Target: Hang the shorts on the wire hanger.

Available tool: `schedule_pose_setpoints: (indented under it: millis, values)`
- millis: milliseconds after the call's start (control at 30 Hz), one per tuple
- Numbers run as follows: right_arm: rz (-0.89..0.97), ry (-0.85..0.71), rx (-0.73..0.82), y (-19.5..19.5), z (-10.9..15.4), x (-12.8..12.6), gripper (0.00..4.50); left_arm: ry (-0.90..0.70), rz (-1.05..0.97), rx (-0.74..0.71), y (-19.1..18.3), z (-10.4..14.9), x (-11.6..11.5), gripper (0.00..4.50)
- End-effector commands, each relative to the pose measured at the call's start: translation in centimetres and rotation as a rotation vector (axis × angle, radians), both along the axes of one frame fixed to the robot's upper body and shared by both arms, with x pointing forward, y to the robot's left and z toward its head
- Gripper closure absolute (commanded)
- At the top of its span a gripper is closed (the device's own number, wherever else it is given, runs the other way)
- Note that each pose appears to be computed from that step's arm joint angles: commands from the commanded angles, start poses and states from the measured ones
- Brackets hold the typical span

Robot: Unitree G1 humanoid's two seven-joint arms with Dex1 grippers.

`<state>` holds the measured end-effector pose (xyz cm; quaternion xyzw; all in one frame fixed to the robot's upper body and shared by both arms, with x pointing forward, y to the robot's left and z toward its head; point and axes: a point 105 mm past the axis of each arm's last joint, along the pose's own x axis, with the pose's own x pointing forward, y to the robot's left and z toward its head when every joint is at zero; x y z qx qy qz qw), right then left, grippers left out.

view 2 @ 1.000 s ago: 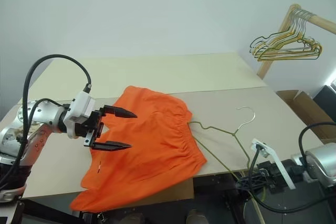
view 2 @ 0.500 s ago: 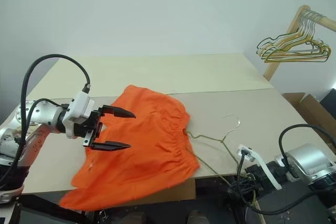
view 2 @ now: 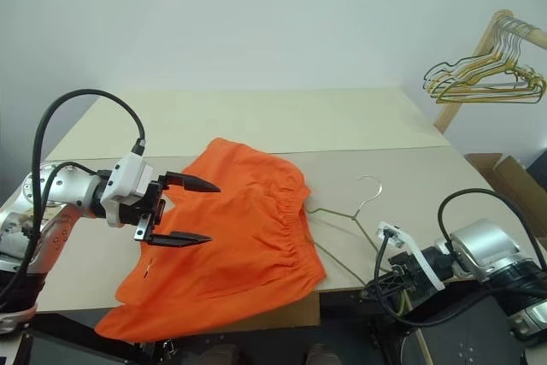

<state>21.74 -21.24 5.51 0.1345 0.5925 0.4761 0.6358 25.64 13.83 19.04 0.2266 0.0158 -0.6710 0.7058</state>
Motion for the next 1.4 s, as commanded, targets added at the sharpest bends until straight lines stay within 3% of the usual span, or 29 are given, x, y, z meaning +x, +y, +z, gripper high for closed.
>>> schedule_pose_setpoints:
  millis: [33,233,433,667,933,1167,1400]
  values:
    - [-0.03,-0.042,0.004,0.3,0.0,1.8,4.5,-0.058,-0.005,0.004,0.1,1.0,-0.2,0.08]
    - [-0.109,-0.077,0.065,1.6,0.4,4.2,4.5,-0.061,-0.004,0.007,0.1,0.9,-0.3,0.08]
    - [0.001,-0.042,0.12,3.9,0.0,2.4,4.5,-0.058,-0.009,0.009,0.0,1.0,-0.3,0.08]
    - [-0.137,-0.068,0.208,4.4,1.0,5.5,4.5,-0.065,-0.011,0.011,0.0,1.2,-0.2,0.08]
    - [0.031,0.001,0.205,5.1,0.5,2.3,4.5,-0.074,-0.003,0.016,0.1,1.2,-0.4,0.08]
    - [-0.067,-0.029,0.196,5.8,0.6,5.4,4.5,-0.075,0.004,0.018,0.2,1.1,-0.6,0.08]
    - [-0.085,0.052,0.258,7.4,0.7,5.6,4.5,-0.082,0.002,0.026,0.3,1.2,-0.7,0.08]
